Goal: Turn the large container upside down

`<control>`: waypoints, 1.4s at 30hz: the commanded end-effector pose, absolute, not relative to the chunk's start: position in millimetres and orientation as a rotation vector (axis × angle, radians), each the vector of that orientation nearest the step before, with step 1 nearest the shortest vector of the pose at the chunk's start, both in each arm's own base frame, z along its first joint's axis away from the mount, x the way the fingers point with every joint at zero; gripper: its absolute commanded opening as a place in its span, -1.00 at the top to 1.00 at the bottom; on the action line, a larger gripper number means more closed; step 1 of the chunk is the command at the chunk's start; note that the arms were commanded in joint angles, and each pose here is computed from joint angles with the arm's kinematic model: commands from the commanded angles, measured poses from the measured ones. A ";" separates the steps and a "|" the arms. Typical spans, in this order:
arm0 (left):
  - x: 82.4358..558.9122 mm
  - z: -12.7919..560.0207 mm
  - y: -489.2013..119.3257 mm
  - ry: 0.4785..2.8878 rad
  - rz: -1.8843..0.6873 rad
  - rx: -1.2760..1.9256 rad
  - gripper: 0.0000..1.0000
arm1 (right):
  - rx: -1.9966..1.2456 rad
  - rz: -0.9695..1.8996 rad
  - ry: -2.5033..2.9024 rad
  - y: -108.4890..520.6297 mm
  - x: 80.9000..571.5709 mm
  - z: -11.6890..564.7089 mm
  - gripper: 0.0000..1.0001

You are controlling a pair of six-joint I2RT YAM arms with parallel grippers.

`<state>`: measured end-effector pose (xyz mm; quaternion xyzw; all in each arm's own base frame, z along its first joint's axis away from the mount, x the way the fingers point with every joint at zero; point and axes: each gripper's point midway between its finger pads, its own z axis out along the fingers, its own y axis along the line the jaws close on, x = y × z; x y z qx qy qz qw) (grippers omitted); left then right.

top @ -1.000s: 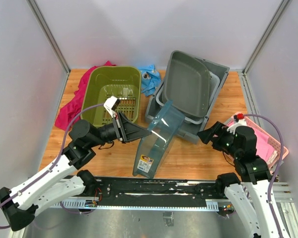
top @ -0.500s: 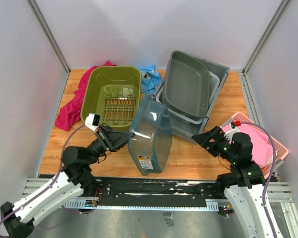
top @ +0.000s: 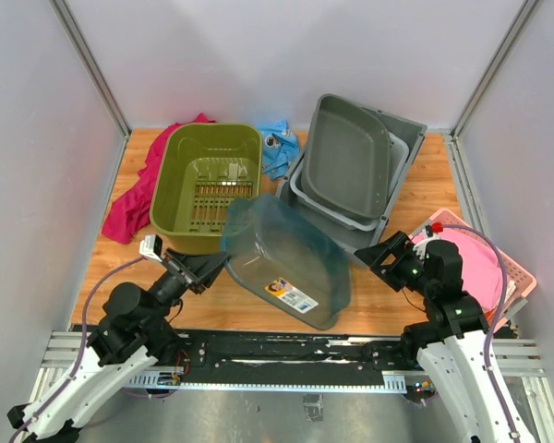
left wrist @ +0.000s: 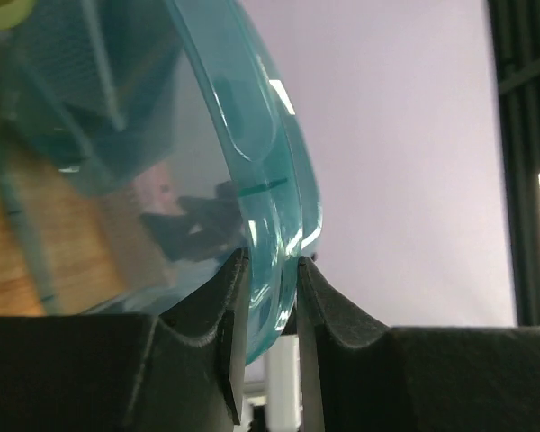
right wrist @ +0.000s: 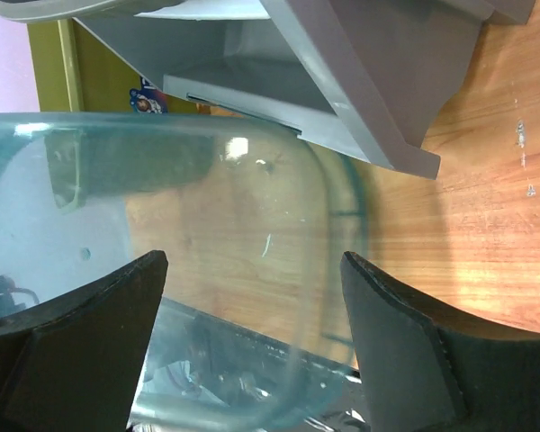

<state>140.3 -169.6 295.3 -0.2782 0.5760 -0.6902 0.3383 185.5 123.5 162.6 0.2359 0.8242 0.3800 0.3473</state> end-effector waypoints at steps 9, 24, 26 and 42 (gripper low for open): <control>122.3 172.2 -194.5 2.076 -1.445 -0.537 0.85 | 0.622 0.992 2.159 127.7 188.3 151.5 -0.66; 154.2 211.4 -126.1 2.072 -0.828 -0.520 -0.98 | 0.488 0.870 2.195 118.3 185.8 159.3 -0.67; 168.5 223.4 -124.0 2.079 -0.698 -0.447 -0.98 | 0.451 0.802 2.210 111.1 184.3 162.2 -0.67; 346.9 238.0 -191.2 2.186 0.173 0.060 -0.98 | 0.420 0.567 2.155 78.7 189.1 190.1 -0.67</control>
